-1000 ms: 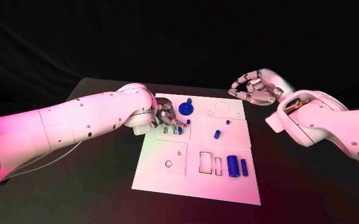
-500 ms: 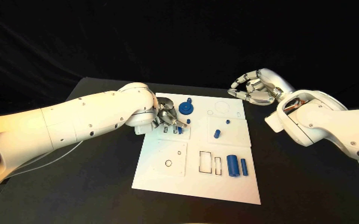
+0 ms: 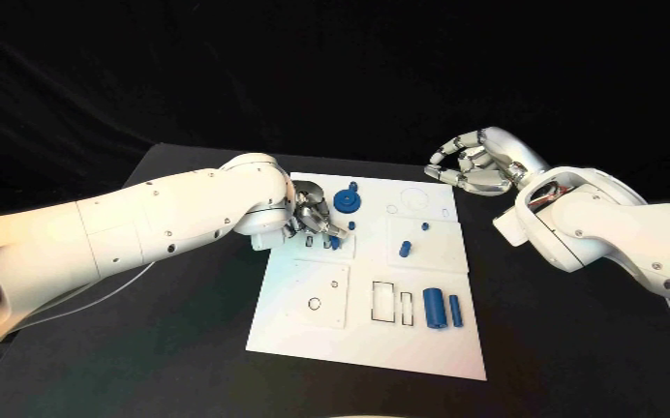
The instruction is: Assemble the parts on the task board
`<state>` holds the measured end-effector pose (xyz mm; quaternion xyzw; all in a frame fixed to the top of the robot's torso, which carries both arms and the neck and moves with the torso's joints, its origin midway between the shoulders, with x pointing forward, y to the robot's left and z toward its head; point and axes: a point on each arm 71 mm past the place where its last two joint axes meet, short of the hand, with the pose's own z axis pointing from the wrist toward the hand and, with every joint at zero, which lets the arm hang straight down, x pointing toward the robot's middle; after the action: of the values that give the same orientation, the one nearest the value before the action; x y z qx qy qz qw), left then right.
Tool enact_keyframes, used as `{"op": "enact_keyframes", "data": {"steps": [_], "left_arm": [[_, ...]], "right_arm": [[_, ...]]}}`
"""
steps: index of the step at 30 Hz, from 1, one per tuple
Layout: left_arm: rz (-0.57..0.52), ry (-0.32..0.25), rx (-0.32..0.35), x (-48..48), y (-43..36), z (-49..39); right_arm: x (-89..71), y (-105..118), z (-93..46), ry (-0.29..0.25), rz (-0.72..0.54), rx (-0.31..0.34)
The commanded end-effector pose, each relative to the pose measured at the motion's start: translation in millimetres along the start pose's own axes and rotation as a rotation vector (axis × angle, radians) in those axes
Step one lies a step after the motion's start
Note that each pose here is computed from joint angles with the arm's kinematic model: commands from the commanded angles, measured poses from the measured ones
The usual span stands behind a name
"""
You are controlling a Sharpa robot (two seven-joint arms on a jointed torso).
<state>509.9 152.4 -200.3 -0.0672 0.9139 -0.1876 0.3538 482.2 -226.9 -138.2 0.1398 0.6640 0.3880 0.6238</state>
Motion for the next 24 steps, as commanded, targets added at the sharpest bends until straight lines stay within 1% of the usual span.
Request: {"op": "enact_keyframes", "data": {"steps": [1, 16, 24], "left_arm": [[0.001, 0.018, 0.015, 0.5, -3.5, -0.7], [-0.048, 0.014, 0.027, -0.1, -2.3, -1.5], [-0.066, 0.000, 0.035, -1.1, -1.7, -2.3]], "right_arm": [[0.9, 0.1, 0.1, 0.001, -0.004, -0.002], [0.5, -1.0, 0.4, -0.007, -0.005, -0.001], [0.2, -1.0, 0.0, -0.011, -0.005, -0.002]]}}
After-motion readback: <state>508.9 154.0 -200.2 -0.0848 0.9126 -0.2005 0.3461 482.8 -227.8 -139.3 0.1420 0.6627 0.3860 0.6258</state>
